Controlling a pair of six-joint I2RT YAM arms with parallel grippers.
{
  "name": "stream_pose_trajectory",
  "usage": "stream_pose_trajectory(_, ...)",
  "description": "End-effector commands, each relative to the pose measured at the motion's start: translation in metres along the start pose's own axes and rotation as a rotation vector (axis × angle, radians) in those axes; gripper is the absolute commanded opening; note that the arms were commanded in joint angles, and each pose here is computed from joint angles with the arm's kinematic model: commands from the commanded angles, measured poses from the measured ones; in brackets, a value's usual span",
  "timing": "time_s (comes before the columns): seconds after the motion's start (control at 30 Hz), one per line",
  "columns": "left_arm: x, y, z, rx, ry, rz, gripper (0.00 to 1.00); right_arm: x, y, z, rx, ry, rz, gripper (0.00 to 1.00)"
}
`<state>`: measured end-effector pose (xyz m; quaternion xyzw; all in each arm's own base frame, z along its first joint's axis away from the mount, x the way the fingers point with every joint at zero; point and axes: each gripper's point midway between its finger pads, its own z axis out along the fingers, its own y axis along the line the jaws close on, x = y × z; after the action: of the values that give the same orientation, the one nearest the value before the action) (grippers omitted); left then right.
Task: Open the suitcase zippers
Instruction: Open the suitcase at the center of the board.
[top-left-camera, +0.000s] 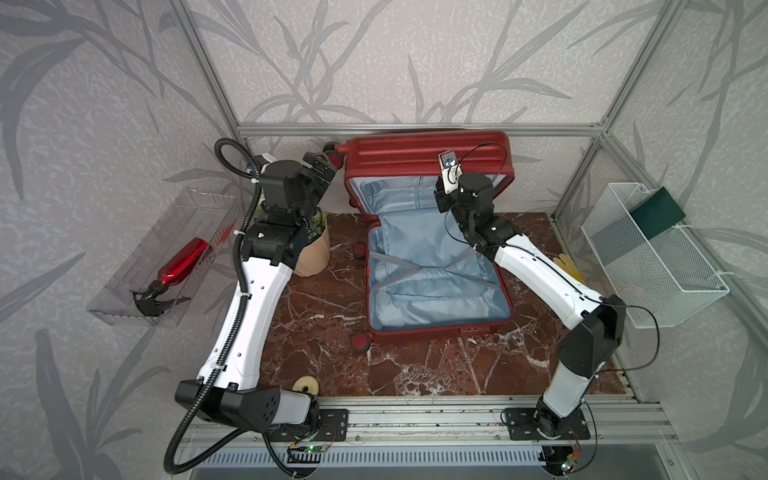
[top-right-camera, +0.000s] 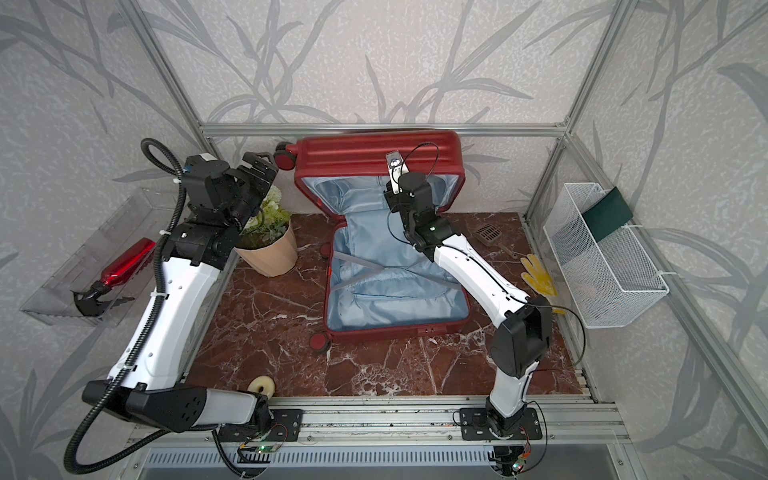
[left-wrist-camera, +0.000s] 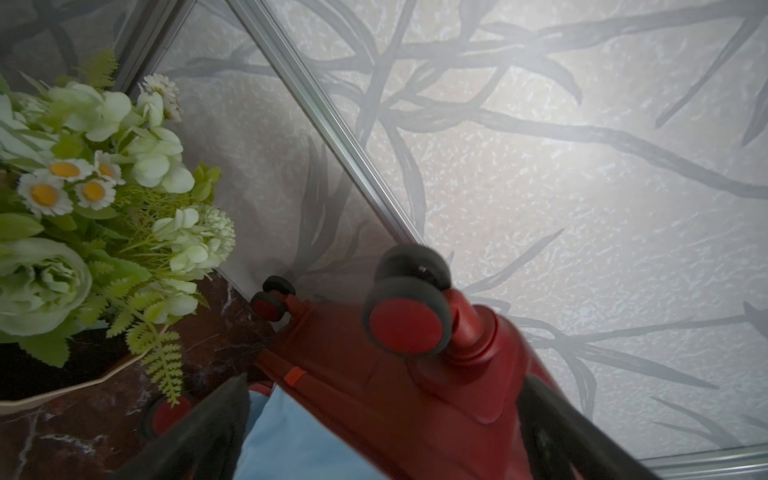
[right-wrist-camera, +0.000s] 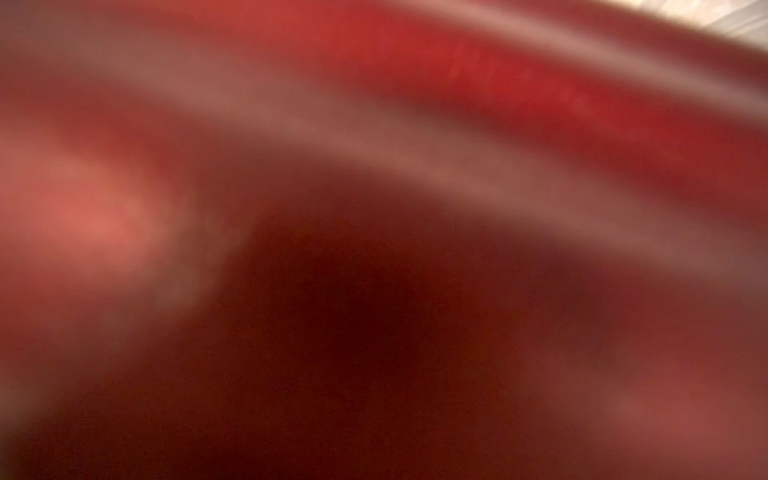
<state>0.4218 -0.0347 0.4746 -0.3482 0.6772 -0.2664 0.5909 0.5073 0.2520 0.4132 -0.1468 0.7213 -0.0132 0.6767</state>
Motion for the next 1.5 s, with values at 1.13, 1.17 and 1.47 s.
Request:
stream_pose_trajectory(1.13, 0.139, 0.023, -0.043, 0.073, 0.382, 0.638, 0.99, -0.012, -0.009, 0.025, -0.298, 0.1, 0.217, 0.64)
stream_pose_trajectory(1.17, 0.14, 0.026, -0.042, 0.069, 0.382, 0.647, 0.99, -0.012, -0.01, 0.018, -0.302, 0.077, 0.22, 0.69)
stream_pose_trajectory(1.47, 0.155, 0.026, -0.028, 0.103, 0.404, 0.624, 0.99, -0.029, -0.05, 0.042, -0.245, 0.027, 0.323, 0.8)
